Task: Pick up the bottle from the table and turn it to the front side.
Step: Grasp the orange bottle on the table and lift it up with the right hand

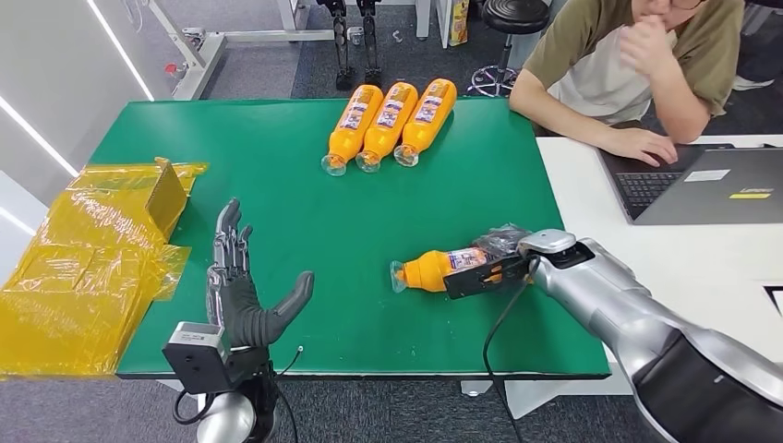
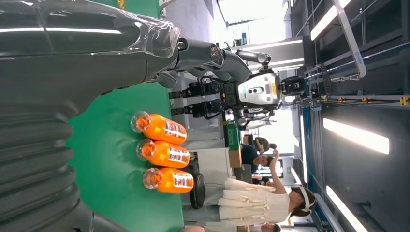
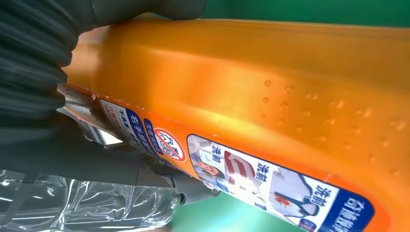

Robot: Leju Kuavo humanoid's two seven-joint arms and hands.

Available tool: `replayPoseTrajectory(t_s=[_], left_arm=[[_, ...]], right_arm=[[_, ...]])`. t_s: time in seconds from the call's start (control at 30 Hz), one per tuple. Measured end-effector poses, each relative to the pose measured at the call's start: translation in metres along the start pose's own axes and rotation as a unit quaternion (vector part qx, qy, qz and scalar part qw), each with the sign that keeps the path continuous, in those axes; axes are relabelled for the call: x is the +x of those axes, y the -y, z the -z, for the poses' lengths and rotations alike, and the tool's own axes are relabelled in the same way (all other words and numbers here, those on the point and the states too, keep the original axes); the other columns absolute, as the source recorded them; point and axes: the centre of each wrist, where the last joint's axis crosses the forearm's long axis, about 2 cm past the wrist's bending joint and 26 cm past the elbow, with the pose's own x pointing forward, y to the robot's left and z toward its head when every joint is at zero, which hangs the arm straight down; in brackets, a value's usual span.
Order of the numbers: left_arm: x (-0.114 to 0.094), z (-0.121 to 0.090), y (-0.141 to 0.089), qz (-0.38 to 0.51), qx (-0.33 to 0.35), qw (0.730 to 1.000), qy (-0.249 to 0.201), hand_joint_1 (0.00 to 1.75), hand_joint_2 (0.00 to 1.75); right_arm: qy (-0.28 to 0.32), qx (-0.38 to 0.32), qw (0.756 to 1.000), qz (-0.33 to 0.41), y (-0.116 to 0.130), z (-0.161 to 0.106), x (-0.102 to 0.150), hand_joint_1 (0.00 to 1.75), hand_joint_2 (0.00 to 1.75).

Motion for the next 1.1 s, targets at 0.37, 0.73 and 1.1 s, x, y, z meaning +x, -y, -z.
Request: replayPoseTrajectory(t_s=[0.37, 0.73, 1.1], left_arm=[[0.006, -0.011, 0.000, -0.024, -0.003, 1.000, 0.000, 0.00, 1.75], [0.000, -0.006, 0.011, -0.111, -0.050, 0.992, -0.027, 0.00, 1.75], [-0.007, -0.009, 0.028, -0.159, -0.170, 0.971, -0.053, 0.00, 1.75]], right_arm=[[0.086, -0.468, 0.863, 0.170, -0.050, 0.008, 0.113, 1.75, 1.75], [0.137, -0.559, 0.703, 0.419, -0.096, -0.033, 0.220, 1.75, 1.75], [0.184, -0.517, 0.716, 0.432, -0.097, -0.048, 0.239, 1.75, 1.75]])
